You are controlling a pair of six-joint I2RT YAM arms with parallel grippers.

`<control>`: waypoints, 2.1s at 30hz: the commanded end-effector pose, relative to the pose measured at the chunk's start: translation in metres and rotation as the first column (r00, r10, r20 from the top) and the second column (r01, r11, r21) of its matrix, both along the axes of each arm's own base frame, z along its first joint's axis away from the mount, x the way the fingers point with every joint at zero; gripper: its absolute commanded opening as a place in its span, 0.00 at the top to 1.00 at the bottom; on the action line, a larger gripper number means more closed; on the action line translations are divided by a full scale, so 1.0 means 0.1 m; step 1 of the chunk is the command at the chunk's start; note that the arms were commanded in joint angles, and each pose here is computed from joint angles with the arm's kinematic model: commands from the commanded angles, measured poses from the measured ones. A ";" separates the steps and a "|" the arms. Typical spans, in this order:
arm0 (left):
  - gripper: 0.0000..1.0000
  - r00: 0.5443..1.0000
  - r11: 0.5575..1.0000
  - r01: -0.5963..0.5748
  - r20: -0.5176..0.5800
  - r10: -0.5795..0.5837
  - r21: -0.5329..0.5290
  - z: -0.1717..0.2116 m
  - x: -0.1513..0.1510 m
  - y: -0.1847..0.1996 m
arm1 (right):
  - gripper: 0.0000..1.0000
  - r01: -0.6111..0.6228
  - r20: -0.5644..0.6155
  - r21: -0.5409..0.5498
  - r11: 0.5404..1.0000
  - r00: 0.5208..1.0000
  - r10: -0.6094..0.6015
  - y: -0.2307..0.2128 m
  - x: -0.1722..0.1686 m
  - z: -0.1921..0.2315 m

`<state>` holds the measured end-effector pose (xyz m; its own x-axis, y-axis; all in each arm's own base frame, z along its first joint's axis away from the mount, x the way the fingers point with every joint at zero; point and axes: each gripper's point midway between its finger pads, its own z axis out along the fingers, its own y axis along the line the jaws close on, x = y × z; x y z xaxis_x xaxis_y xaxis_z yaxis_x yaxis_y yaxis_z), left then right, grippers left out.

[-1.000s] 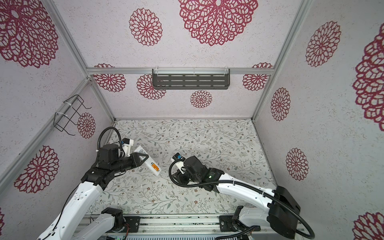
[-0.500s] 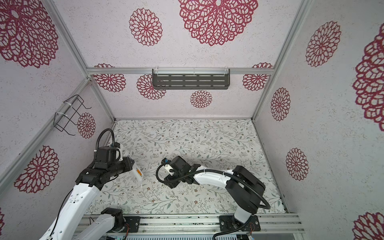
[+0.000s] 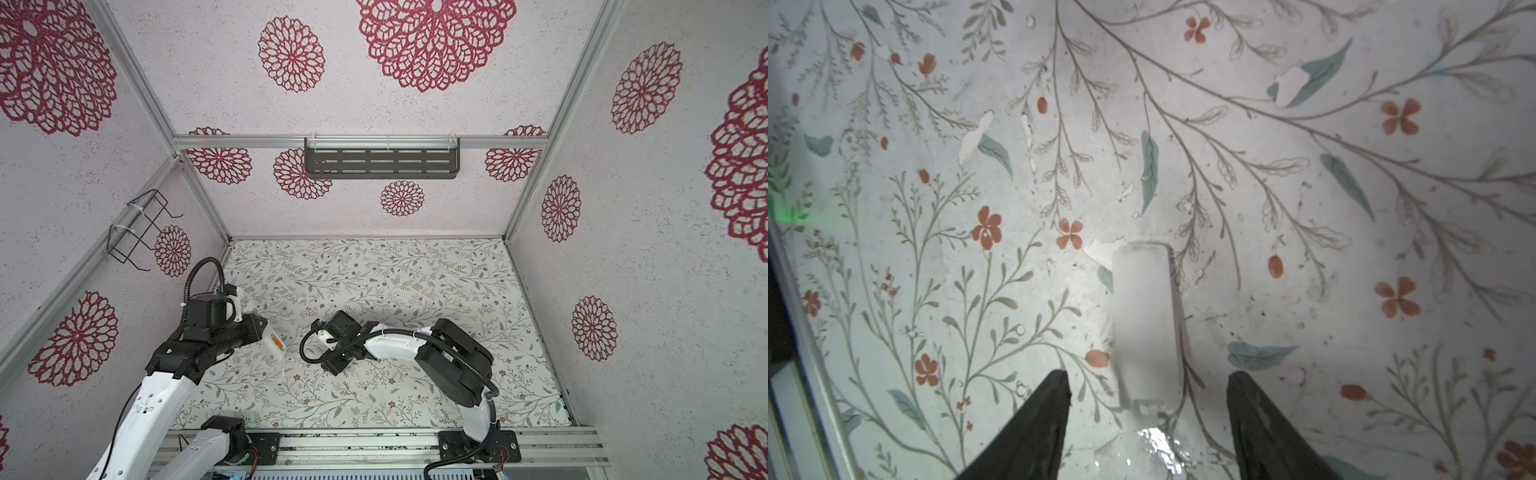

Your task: Load the batteries into the remote control

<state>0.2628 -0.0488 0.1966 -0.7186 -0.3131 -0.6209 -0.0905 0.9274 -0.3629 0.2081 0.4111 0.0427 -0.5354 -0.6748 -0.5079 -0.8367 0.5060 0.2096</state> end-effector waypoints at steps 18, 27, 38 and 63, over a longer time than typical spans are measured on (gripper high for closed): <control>1.00 0.995 0.997 0.044 0.094 -0.038 -0.059 0.13 0.07 -0.06 | 0.33 0.240 0.193 -0.241 0.940 0.961 -0.196 -0.33 0.65 -0.25; 1.00 0.994 0.997 0.045 0.106 -0.038 -0.064 0.14 0.07 -0.06 | 0.33 0.317 0.217 -0.221 0.922 0.938 -0.270 -0.25 1.25 -0.24; 1.00 0.993 0.997 0.046 0.110 -0.039 -0.066 0.14 0.07 -0.06 | 0.33 0.358 0.151 -0.145 0.922 0.929 -0.337 -0.01 1.44 -0.16; 1.00 0.988 0.994 0.072 0.141 -0.060 -0.087 0.20 0.07 -0.11 | 0.26 0.422 -0.220 0.044 0.906 0.888 -0.403 0.39 0.58 -0.11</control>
<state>0.2655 -0.0599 0.2059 -0.6871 -0.3341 -0.6452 -0.0078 0.8913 -0.4533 0.2763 0.4425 0.0439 -0.8213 -0.3300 -0.4654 -0.5201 0.7683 0.3731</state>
